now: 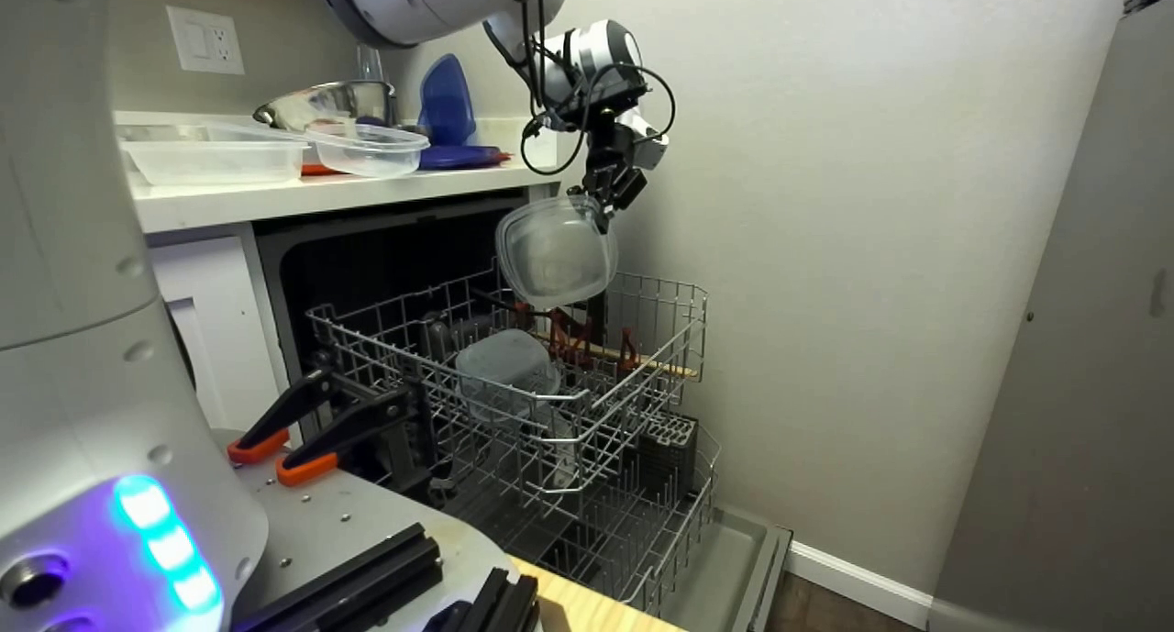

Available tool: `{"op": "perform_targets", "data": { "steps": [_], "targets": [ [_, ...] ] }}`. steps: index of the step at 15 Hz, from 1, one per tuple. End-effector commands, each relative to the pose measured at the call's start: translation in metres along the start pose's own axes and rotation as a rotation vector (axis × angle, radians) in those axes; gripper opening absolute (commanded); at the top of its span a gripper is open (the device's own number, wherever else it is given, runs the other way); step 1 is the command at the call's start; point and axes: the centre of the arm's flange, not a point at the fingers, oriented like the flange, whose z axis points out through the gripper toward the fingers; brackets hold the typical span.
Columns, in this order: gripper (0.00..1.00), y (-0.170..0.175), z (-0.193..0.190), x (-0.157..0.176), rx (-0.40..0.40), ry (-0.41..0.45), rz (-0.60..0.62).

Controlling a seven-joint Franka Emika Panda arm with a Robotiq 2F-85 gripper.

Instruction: Put one clear bowl from the counter on the rack.

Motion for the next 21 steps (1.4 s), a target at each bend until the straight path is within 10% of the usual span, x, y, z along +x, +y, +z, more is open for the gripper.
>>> {"op": "perform_targets", "data": {
  "steps": [1,16,21],
  "targets": [
    [0.02,0.005,0.0,0.015,-0.037,-0.095,0.048],
    [0.02,0.03,0.104,0.034,-0.09,-0.358,0.127],
    [0.02,0.023,0.117,0.01,-0.072,-0.593,0.023]
  ]
}}
